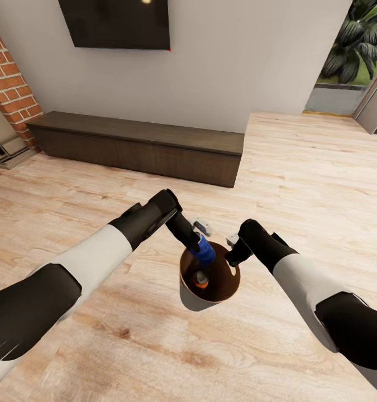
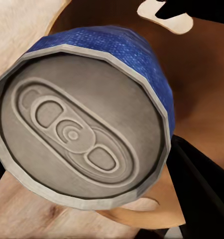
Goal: Put the three can of soda from the living room inside the tash can in the kitchen.
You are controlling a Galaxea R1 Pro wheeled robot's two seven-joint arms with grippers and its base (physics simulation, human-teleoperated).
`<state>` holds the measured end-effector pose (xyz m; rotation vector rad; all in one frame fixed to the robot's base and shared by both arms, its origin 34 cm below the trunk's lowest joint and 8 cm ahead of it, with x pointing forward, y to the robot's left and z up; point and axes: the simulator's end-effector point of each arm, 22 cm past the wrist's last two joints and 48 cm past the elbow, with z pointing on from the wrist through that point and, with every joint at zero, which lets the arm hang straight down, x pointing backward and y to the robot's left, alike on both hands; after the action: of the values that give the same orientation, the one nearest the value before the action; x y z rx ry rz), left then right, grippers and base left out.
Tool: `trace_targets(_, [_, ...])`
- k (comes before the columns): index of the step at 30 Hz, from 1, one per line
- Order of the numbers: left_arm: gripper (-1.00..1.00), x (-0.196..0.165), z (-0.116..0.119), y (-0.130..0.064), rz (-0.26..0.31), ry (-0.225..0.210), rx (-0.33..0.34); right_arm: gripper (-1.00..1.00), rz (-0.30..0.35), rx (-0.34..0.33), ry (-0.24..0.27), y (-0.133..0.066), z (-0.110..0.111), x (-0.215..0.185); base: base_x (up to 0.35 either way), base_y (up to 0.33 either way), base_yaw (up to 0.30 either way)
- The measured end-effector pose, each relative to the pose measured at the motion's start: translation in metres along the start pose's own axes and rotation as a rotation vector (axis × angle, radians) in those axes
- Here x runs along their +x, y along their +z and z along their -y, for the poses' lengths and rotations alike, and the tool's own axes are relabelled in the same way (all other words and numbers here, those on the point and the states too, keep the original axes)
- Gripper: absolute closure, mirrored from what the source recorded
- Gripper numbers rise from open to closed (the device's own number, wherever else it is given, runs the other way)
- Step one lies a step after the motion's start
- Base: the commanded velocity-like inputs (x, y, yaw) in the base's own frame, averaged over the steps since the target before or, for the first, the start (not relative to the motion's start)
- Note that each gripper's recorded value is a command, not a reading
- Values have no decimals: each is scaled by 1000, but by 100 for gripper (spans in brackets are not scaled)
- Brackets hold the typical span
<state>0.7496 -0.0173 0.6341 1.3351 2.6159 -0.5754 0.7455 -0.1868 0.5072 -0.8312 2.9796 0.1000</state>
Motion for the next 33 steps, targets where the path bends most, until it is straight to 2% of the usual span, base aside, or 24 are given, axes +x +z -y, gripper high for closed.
trace_targets(11, [100, -7, -3, -7, -34, 32, -31, 100, 1, -1, -17, 0, -7, -4, 0, 0, 0])
trace_targets(25, [100, 0, -7, -3, -59, 22, -37, 100, 12, -22, -32, 0, -24, -12, 0, 0, 0])
trace_targets(33, [100, 0, -5, -2, -60, 23, -35, 100, 14, -22, -36, -1, -26, -14, 0, 0, 0])
